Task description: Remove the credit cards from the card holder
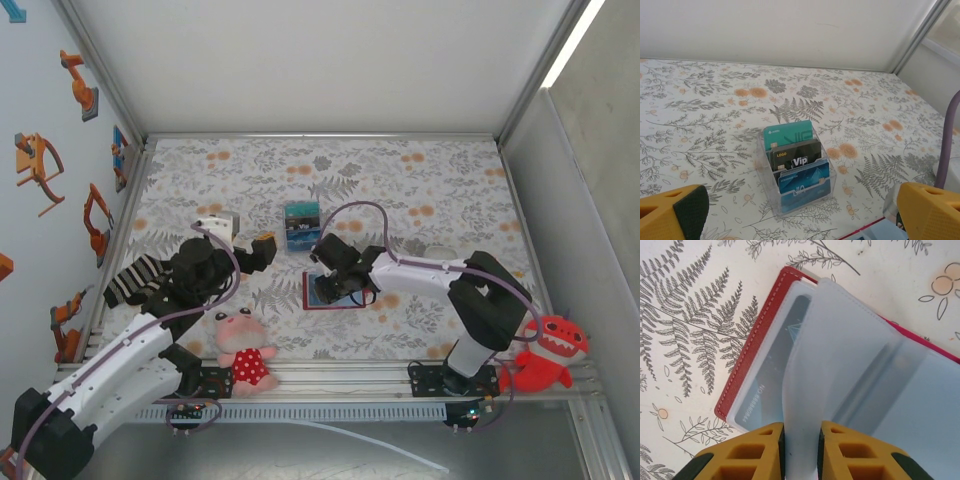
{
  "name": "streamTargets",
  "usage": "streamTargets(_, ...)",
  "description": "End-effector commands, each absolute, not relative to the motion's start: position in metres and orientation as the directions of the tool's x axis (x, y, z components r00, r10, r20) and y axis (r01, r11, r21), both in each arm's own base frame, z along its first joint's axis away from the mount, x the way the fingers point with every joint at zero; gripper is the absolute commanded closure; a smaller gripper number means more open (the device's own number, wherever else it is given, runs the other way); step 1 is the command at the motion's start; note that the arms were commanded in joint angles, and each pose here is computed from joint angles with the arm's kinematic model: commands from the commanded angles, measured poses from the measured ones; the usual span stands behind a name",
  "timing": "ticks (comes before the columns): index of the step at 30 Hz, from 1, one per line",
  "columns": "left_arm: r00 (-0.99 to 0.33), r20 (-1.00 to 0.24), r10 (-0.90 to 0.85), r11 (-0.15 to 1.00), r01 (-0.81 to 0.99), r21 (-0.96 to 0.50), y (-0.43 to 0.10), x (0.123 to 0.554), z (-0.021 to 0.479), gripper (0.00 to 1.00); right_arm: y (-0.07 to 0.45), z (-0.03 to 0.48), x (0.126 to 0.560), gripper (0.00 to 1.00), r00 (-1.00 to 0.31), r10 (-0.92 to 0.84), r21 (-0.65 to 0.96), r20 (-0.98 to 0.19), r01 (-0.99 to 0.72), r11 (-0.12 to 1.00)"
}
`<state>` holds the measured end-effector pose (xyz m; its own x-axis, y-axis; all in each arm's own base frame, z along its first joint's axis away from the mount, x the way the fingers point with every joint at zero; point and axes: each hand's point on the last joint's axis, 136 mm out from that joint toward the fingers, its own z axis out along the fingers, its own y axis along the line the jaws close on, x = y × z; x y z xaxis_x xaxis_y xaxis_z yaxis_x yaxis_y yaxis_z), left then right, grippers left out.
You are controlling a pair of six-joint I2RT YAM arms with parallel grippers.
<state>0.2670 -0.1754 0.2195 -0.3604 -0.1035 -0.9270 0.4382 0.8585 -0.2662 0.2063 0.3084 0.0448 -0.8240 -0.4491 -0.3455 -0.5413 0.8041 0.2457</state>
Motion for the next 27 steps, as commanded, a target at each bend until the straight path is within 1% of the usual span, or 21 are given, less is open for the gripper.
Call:
streamTargets(1, -0.315, -0.944, -0.098, 0.861, 0.45, -0.239, -0.178, 0.271, 0.237, 0.03, 0.299, 0.05, 0.211, 0.77, -0.826, -0.433, 0.201, -0.361, -0.522, 0.829)
streamTargets(5, -0.31, -0.947, -0.083, 0.858, 0.462, -0.227, -0.182, 0.271, 0.24, 0.03, 0.285, 0.045, 0.214, 0.75, -0.84, -0.42, 0.141, -0.343, -0.488, 0.861)
streamTargets(7, -0.308, -0.949, -0.073, 0.855, 0.47, -0.218, -0.185, 0.27, 0.241, 0.03, 0.282, 0.044, 0.216, 0.7, -0.843, -0.414, 0.126, -0.344, -0.478, 0.869)
streamTargets(11, -0.304, -0.952, -0.047, 0.858, 0.475, -0.194, -0.188, 0.27, 0.241, 0.03, 0.276, 0.046, 0.218, 0.67, -0.844, -0.4, 0.11, -0.356, -0.463, 0.879)
streamTargets(18, -0.309, -0.951, 0.024, 0.865, 0.483, -0.135, -0.192, 0.268, 0.231, 0.03, 0.262, 0.043, 0.223, 0.67, -0.86, -0.372, 0.102, -0.35, -0.43, 0.897)
streamTargets(27, -0.321, -0.917, 0.237, 0.863, 0.504, 0.047, -0.198, 0.265, 0.214, 0.03, 0.246, 0.028, 0.225, 0.67, -0.892, -0.329, 0.109, -0.31, -0.377, 0.92)
